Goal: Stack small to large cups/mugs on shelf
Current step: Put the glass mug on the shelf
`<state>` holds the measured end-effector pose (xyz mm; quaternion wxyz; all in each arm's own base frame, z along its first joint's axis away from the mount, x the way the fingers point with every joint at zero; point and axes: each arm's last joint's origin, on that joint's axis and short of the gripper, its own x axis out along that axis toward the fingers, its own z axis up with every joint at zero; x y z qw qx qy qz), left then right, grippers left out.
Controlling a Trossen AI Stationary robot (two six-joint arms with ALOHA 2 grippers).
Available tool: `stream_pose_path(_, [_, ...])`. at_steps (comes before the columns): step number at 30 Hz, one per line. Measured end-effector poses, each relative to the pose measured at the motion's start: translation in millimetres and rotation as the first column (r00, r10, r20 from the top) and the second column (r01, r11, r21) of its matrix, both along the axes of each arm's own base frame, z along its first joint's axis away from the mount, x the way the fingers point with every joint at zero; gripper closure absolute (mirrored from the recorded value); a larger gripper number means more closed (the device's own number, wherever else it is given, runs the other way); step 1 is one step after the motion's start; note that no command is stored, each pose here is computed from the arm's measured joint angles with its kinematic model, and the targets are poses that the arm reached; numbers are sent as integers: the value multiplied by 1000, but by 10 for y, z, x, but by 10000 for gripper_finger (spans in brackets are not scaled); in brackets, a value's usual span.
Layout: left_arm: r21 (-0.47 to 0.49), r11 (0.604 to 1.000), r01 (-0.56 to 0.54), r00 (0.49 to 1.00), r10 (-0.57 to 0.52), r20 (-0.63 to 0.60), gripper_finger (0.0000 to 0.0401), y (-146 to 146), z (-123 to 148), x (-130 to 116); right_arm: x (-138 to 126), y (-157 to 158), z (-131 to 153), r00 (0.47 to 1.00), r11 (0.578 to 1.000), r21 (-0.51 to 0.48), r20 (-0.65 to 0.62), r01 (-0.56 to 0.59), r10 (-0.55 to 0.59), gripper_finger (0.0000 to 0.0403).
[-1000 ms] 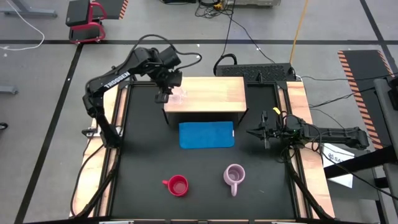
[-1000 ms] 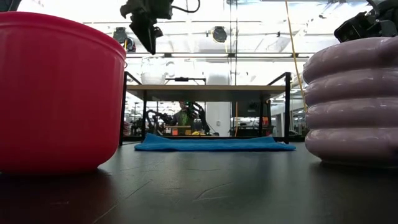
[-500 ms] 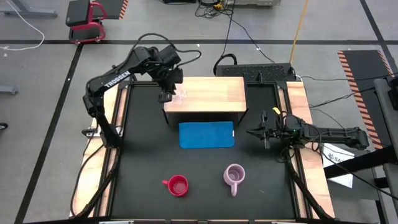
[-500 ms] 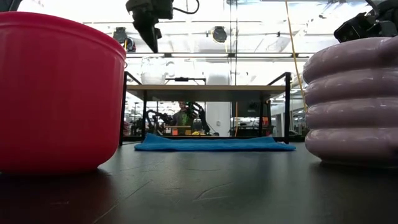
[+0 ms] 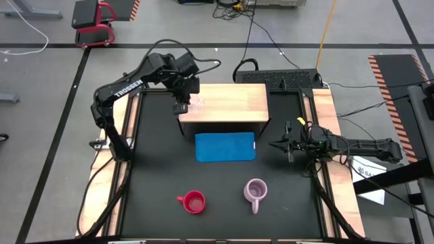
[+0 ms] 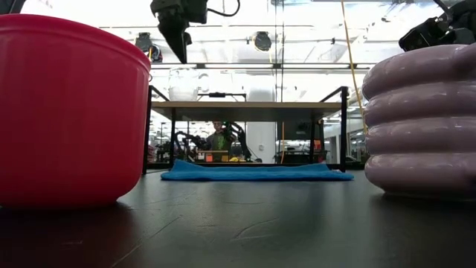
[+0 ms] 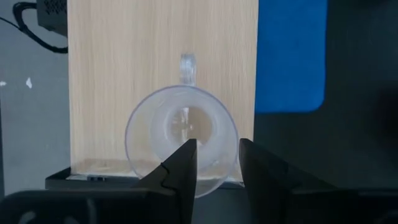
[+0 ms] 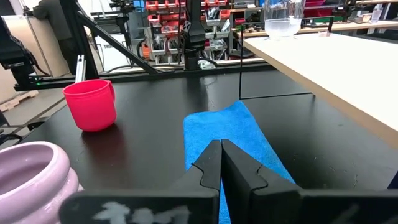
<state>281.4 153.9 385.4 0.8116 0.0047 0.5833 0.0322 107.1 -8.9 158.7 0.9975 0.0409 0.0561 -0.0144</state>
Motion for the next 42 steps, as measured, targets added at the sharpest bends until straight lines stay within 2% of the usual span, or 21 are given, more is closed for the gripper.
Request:
stream_pose_path(17, [-9,1000,22,999,-22,-35,281,18,-63,31,0,0,3,1000,1000,2,3,1,-1,403])
stream_pose_path(26, [-12,1000,10,1000,-11,-16,281,52,-57,25,0,0,3,1000,1000,2,3,1,-1,403])
stream_pose_path(36, [-54,998,18,997,-22,-74,281,60,-247,28,0,0,5,1000,1000,3,4,0,0,403])
stream_pose_path(42, [-48,999,18,998,-21,-66,281,88,-282,39,1,0,13,1000,1000,2,13,1,-1,403])
